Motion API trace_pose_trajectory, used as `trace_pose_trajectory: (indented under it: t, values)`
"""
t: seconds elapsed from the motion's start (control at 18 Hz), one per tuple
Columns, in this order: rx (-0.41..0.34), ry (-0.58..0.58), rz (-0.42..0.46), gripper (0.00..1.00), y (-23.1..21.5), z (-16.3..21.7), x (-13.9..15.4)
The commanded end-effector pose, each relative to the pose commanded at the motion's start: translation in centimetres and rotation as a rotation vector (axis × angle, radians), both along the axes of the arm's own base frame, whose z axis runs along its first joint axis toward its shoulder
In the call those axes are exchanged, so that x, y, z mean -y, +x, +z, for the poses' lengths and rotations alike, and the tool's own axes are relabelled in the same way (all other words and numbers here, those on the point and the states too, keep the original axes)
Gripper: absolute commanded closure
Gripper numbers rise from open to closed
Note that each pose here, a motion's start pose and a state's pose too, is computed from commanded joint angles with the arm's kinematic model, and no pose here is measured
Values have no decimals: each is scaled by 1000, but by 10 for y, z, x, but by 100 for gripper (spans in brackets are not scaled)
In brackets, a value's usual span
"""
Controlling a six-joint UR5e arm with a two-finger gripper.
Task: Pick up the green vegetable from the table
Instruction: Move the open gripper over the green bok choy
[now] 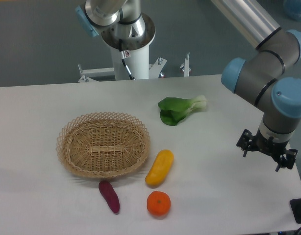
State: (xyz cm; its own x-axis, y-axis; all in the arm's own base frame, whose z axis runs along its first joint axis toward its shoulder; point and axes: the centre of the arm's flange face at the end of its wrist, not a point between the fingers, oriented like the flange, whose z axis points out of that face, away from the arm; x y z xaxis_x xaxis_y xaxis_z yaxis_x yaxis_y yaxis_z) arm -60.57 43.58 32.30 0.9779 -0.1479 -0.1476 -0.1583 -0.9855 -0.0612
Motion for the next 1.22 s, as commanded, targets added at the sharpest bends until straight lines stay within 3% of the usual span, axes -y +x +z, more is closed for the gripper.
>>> trace_pose_trajectory:
  t: [0.61,0.94,1.22]
  values:
    - [62,-2,-37,0,76,0,13]
    - [71,-33,-282,0,124,-16,29]
    - [122,-68,-433,0,185,-35,66]
